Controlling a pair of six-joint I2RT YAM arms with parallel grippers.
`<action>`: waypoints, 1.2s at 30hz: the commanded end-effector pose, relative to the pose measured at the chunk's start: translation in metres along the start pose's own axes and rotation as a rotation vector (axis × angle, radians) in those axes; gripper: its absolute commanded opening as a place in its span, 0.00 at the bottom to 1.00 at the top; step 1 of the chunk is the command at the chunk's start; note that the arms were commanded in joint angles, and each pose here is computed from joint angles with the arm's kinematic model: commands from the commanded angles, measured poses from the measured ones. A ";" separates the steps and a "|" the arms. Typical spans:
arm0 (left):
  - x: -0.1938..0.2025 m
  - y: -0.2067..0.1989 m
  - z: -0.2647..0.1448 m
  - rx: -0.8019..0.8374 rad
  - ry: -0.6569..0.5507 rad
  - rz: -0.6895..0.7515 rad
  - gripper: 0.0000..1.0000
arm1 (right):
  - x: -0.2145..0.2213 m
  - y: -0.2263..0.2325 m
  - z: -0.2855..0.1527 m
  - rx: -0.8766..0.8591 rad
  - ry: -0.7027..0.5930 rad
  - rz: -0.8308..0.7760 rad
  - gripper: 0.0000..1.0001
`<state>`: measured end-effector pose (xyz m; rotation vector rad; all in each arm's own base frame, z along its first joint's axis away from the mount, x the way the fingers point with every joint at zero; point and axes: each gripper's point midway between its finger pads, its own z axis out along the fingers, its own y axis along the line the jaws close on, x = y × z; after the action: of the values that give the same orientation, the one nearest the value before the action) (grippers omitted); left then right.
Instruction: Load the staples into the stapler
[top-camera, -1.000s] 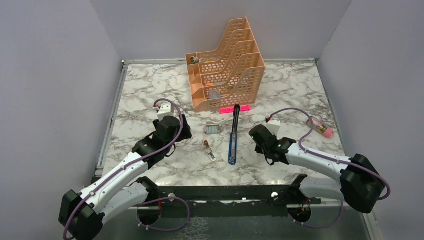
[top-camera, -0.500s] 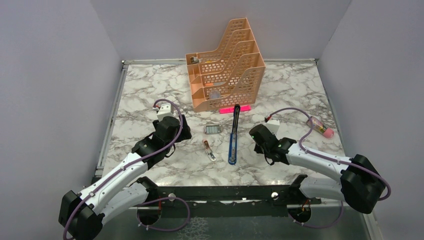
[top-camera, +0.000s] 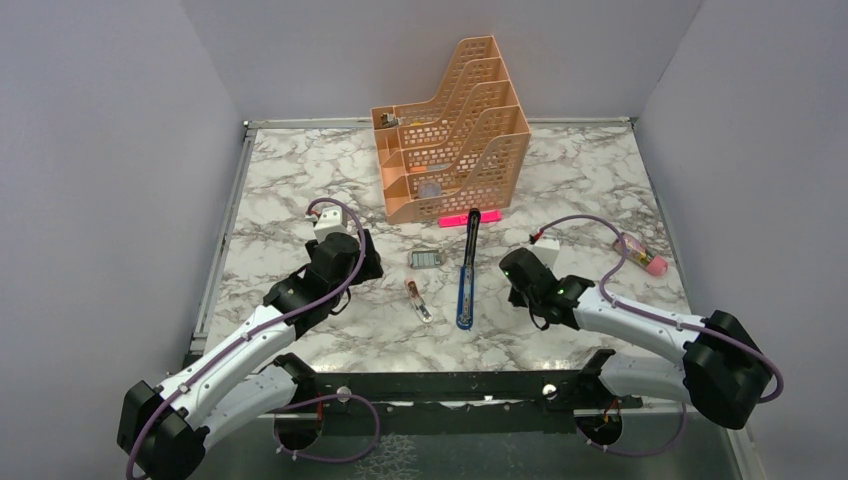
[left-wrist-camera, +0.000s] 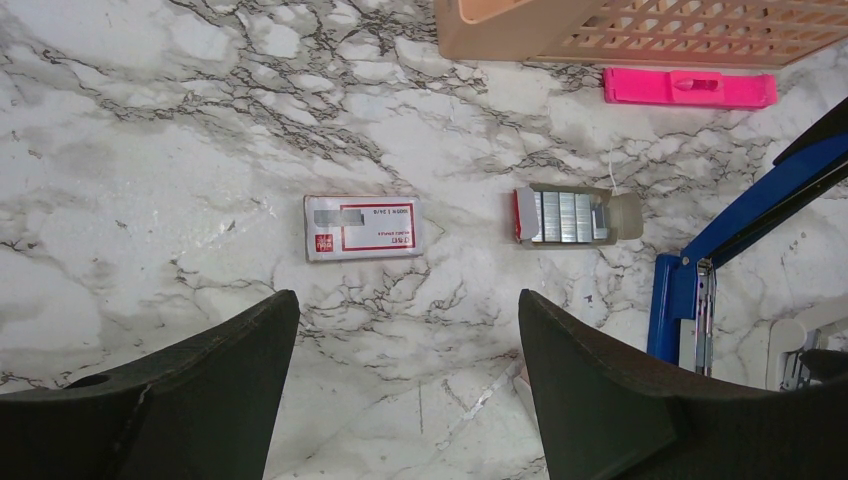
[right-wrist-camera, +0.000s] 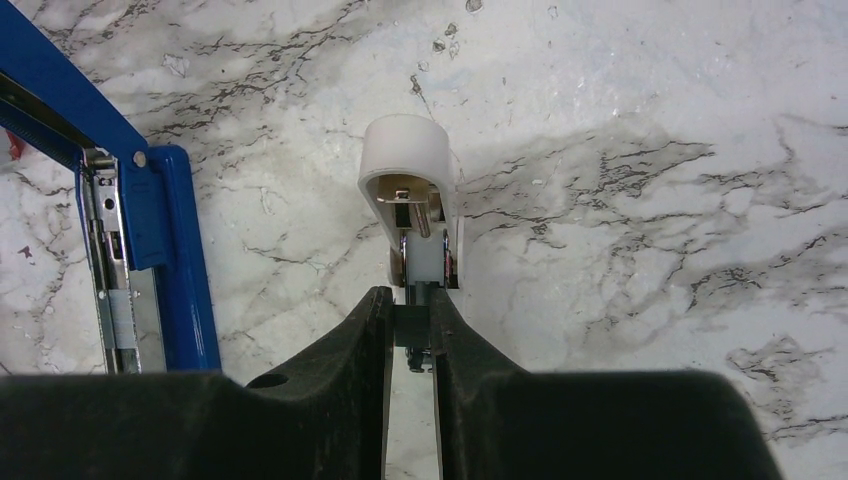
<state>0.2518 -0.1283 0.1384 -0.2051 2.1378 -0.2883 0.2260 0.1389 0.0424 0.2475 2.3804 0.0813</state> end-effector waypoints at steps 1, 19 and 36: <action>-0.007 -0.003 -0.002 0.009 -0.008 -0.002 0.82 | -0.012 -0.005 -0.004 0.020 -0.048 -0.006 0.23; -0.007 -0.004 0.000 0.009 -0.005 0.002 0.82 | 0.000 -0.008 0.005 0.042 -0.006 -0.034 0.23; -0.005 -0.003 0.000 0.008 -0.003 0.001 0.82 | -0.009 -0.010 0.000 0.043 -0.029 -0.026 0.23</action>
<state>0.2519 -0.1285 0.1354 -0.2027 2.1477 -0.2809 0.2260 0.1352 0.0387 0.2223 2.3898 0.0474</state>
